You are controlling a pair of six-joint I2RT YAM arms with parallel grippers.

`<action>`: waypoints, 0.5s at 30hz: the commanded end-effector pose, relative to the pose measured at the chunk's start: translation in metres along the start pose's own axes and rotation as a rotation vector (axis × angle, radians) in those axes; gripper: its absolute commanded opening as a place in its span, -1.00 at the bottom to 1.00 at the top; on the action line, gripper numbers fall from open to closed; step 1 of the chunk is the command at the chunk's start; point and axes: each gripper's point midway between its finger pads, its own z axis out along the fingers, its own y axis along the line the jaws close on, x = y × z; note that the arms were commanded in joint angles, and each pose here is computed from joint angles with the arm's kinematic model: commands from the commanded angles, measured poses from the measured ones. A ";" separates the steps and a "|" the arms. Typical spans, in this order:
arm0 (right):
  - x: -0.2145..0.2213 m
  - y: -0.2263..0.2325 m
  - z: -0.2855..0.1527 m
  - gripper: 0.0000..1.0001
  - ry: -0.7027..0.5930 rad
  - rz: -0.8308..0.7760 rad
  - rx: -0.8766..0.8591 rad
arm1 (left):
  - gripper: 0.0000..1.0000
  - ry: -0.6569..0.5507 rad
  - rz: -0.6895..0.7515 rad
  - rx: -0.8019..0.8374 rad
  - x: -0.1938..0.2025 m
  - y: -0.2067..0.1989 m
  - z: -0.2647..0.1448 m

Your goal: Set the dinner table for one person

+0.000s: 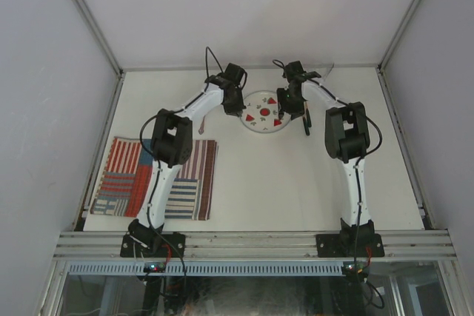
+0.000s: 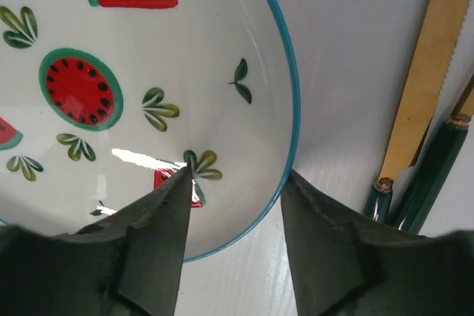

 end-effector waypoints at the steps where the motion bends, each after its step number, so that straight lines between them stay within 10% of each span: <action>1: -0.003 0.009 0.008 -0.11 -0.008 -0.021 -0.017 | -1.00 -0.035 0.005 0.019 -0.012 -0.008 -0.001; 9: 0.002 0.014 0.009 -1.00 0.007 -0.031 -0.023 | -1.00 -0.035 0.021 0.014 -0.011 -0.006 -0.002; 15: 0.014 0.029 0.009 -1.00 0.019 -0.059 -0.046 | -1.00 -0.016 0.031 0.000 0.003 0.004 -0.009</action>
